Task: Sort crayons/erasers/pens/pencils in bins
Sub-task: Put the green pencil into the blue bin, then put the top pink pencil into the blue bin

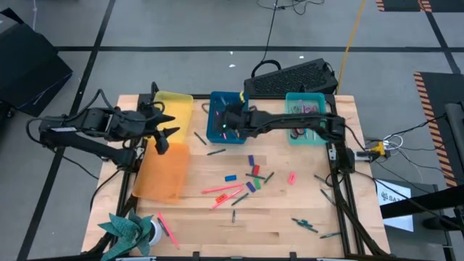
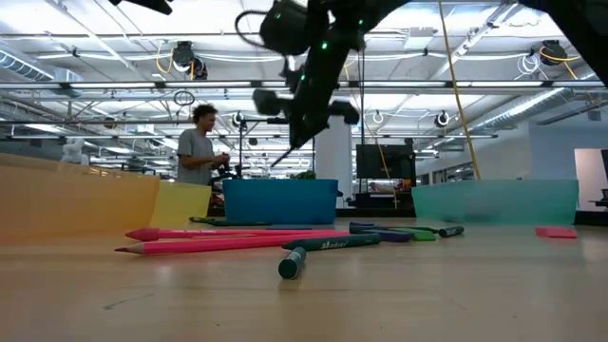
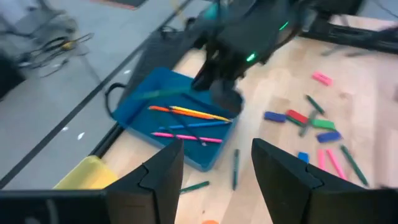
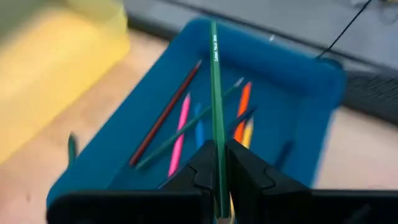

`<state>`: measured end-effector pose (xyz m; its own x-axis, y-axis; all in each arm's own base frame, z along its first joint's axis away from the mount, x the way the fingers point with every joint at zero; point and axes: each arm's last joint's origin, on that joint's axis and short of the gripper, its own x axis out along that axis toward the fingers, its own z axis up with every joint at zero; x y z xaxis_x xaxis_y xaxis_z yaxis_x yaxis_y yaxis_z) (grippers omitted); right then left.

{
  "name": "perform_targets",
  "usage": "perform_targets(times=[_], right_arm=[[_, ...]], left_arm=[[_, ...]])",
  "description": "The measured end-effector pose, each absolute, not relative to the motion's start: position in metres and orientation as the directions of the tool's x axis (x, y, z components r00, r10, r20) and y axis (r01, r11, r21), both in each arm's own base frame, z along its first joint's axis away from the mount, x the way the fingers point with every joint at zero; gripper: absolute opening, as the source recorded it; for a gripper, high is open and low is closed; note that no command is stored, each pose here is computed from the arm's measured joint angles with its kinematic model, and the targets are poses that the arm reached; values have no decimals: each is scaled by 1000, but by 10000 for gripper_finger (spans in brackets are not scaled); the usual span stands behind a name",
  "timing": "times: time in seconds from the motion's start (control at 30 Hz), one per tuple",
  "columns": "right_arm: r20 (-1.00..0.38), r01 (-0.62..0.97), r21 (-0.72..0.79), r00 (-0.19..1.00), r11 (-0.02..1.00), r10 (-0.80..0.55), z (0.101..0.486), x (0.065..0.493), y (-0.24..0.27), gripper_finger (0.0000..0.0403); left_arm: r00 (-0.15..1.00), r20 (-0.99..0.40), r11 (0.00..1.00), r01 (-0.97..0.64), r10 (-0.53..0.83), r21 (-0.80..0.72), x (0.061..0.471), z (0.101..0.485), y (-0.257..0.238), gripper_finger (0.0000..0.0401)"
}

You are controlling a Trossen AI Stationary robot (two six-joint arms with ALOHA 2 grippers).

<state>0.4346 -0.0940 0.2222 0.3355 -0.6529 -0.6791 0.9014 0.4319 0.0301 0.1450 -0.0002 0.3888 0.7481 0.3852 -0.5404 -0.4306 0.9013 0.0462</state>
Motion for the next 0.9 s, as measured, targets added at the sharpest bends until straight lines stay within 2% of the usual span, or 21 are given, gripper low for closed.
perform_targets(times=[0.13, 0.23, 0.33, 0.47, 0.57, 0.67, 0.8, 0.9], right_arm=[[-704, 886, 52, 360, 461, -612, 189, 449, -93, 19], [-686, 885, 87, 387, 458, -617, 176, 458, -97, 32], [-677, 893, 115, 392, 436, -624, 173, 460, -103, 65], [-710, 889, 137, 395, 436, -583, 175, 456, -109, 119], [-698, 870, 143, 426, 472, -575, 191, 453, -107, 156], [-645, 825, 89, 475, 559, -599, 223, 448, -92, 179], [-562, 731, -16, 557, 682, -611, 271, 431, -58, 188], [-503, 684, -52, 612, 728, -610, 300, 401, -37, 187]], left_arm=[[788, -542, 947, -316, 292, 51, 151, 389, -6, 191], [810, -522, 951, -308, 265, 5, 158, 391, -8, 191], [805, -555, 967, -254, 209, -5, 166, 387, -11, 191], [770, -607, 977, -206, 198, 59, 182, 377, -13, 191], [738, -645, 980, -150, 200, 132, 195, 368, -15, 191], [744, -640, 981, -124, 193, 152, 213, 363, -18, 191], [723, -673, 988, -104, 154, 114, 237, 348, -25, 191], [745, -656, 993, -77, 119, 93, 250, 338, -39, 191]])
